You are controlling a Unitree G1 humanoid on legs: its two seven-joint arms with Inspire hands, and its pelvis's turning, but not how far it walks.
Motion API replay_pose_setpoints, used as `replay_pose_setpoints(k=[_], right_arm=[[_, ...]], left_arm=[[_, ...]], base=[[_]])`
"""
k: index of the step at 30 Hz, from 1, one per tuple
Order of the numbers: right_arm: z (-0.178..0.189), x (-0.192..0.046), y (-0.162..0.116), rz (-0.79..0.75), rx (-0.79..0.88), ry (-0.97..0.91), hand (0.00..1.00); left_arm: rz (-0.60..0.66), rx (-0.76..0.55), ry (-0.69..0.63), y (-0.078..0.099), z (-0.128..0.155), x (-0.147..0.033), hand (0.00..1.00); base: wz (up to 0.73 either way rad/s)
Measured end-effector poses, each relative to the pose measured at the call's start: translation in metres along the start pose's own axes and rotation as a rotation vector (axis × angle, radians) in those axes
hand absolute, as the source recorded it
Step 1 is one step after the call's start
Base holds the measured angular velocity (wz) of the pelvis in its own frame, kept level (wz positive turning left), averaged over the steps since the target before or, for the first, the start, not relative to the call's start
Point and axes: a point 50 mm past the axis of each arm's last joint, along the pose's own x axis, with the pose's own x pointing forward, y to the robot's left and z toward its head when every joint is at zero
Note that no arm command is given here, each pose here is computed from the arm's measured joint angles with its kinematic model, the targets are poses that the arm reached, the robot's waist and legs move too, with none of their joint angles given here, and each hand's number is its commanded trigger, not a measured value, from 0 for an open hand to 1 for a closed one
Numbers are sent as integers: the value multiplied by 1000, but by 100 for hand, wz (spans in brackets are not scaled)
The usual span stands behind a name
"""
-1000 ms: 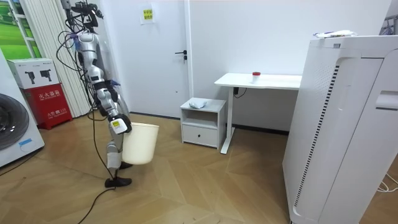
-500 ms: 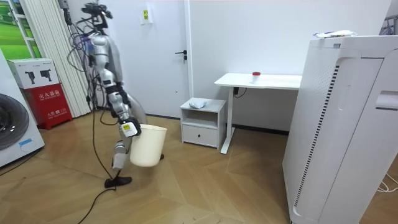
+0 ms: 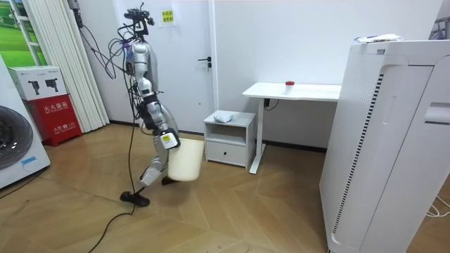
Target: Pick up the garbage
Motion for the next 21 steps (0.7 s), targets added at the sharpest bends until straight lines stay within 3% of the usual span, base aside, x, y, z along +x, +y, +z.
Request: replay_pose_setpoints(k=[16, 21], right_arm=[[11, 2, 0, -6, 10, -67, 100], [29, 5, 5, 5, -37, -104, 100]], left_arm=[[2, 32, -136, -6, 23, 0, 0], [43, 48, -264, -7, 67, 2, 0]], base=[[3], [0]])
